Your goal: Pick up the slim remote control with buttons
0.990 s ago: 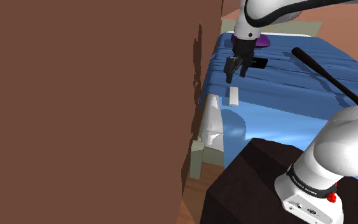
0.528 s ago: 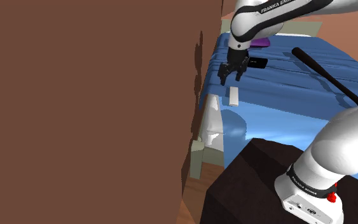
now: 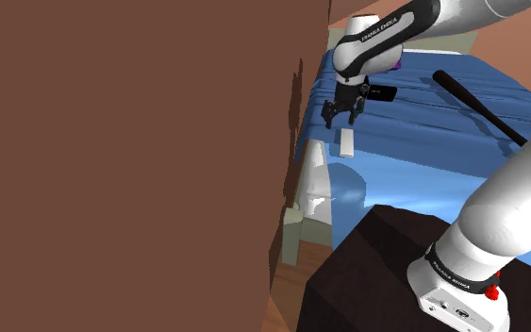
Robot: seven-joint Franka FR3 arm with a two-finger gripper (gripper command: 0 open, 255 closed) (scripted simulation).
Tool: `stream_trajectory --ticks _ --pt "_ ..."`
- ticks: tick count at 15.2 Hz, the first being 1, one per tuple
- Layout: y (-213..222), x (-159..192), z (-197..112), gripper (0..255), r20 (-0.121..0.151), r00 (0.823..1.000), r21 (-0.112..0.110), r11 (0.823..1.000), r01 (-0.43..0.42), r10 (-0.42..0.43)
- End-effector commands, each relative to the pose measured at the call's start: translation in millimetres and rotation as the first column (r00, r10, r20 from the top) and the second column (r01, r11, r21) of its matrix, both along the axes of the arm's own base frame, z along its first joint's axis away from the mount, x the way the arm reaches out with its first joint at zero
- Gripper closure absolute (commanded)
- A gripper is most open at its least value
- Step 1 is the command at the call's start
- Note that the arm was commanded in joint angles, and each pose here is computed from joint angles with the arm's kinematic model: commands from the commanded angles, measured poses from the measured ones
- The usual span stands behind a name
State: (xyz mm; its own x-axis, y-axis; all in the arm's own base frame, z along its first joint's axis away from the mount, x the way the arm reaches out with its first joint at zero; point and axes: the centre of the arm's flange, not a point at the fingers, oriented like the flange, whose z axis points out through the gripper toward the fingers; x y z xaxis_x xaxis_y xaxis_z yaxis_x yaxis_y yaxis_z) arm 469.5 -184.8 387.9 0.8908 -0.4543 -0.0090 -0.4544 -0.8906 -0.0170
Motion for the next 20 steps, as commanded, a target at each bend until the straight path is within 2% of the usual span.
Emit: stream_trajectory --ticks 1,7,10,14,20 --pt "-21.0 7.5 -17.3 0 0.000 0.999 -0.006 0.999 0.050 -0.050" --pt "-81.4 24.6 -62.6 0 -0.002 0.980 -0.021 0.980 0.198 -0.198" --pt "-112.7 29.7 -84.9 0 -0.001 0.963 -0.029 0.962 0.270 -0.270" --pt "-155.0 32.8 -114.3 0 0.000 0.931 -0.039 0.931 0.364 -0.364" --pt "-156.5 32.8 -141.8 0 0.000 0.930 -0.039 0.929 0.367 -0.367"
